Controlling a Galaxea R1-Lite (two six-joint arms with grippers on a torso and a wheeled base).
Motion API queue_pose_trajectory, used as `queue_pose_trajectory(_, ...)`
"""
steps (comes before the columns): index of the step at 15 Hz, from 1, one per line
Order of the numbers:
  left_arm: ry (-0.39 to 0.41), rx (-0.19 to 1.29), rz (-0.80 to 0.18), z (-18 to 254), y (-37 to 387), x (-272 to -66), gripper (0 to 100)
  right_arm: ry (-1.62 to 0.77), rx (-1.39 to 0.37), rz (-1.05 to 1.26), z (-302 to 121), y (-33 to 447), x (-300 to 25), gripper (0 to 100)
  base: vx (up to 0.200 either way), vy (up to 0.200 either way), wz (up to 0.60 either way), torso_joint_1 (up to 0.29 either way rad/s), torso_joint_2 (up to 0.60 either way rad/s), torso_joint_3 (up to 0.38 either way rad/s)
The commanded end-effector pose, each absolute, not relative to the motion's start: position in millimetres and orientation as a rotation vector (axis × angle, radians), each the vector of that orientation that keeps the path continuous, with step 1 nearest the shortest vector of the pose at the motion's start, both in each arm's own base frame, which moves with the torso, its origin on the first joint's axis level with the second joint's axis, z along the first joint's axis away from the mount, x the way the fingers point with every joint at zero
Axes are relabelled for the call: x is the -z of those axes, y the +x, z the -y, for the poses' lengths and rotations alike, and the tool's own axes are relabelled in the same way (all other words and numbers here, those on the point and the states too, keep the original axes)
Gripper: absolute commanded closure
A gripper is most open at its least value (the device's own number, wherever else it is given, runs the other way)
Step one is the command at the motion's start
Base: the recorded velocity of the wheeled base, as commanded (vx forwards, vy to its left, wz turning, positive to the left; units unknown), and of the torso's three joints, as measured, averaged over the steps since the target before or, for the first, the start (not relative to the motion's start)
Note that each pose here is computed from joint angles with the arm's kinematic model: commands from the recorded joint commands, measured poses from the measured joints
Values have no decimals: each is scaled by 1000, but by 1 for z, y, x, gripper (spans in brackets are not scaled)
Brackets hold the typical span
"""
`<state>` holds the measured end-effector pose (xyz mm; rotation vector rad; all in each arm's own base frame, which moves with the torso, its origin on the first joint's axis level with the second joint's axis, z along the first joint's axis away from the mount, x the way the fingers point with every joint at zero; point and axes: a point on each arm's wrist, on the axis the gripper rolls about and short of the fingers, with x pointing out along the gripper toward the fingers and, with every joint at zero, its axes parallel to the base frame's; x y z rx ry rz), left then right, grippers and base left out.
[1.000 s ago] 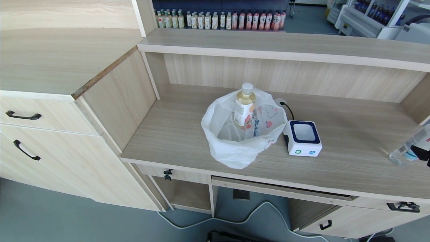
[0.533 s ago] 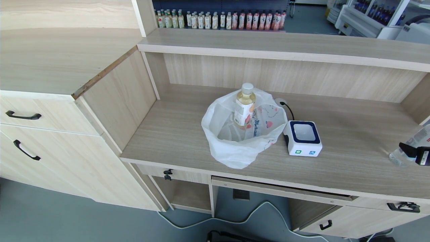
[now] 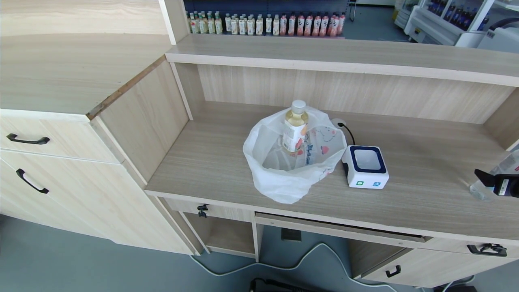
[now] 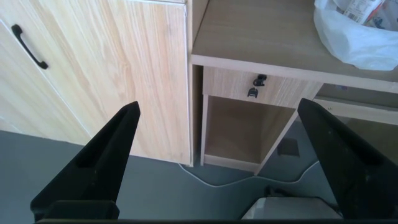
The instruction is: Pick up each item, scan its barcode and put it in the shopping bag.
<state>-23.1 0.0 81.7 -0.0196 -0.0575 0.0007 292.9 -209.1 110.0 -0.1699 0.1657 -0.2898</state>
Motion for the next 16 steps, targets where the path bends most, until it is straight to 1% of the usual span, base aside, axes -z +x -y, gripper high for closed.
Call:
queue_pose_trajectory(1,-20,-1,58,0,-23,-82,0,-168,285,-169,209,295,-108,0,0,0,0,0,0,0)
queue_pose_trajectory(5,-20,-1,58,0,-23,-82,0,-181,288,-146,215,303,-111,0,0,0,0,0,0,0)
queue_pose_trajectory(16,-20,-1,58,0,-23,-82,0,-201,293,-101,224,316,-104,0,0,0,0,0,0,0)
